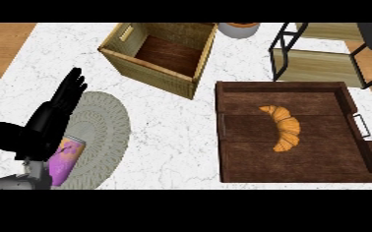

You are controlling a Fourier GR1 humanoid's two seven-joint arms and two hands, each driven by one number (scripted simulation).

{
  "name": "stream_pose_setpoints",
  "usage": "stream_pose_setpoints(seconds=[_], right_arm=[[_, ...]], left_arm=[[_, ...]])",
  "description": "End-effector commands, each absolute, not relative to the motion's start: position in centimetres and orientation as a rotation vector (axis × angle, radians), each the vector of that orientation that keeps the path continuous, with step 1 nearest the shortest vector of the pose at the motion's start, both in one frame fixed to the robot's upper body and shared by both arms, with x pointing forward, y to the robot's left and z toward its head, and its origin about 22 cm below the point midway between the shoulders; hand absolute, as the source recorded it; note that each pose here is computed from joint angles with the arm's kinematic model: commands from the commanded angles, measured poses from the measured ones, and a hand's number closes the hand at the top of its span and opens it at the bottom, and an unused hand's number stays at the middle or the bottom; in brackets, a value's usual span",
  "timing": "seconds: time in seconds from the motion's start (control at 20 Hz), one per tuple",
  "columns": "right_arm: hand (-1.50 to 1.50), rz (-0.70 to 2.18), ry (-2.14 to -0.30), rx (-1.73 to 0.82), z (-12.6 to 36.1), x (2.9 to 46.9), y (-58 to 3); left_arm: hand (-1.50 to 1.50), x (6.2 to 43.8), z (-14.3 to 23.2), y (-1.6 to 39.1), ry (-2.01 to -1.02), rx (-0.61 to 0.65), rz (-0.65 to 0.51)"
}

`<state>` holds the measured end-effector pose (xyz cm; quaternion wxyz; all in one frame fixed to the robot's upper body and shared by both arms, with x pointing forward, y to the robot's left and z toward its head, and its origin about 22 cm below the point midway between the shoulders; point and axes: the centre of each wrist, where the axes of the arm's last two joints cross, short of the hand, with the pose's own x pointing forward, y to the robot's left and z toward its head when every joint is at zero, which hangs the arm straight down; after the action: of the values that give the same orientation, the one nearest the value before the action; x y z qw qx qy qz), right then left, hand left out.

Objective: Pick the sweet potato from the tray and place it in the tiered shelf

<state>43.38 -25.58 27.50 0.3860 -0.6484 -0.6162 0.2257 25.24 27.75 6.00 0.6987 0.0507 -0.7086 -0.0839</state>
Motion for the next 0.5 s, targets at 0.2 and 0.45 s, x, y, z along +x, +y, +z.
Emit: stream_pose_setpoints(seconds=[0.2, 0.45], right_arm=[[1.5, 0.653, -1.654, -1.465, 26.9, 45.4, -26.5], [1.5, 0.909, -1.526, -1.399, 27.2, 45.8, -27.0]], left_arm=[[0.0, 25.7, 5.5, 26.5, -1.581, 0.111, -0.209], [0.0, 26.4, 7.6, 28.0, -1.581, 0.121, -0.2]])
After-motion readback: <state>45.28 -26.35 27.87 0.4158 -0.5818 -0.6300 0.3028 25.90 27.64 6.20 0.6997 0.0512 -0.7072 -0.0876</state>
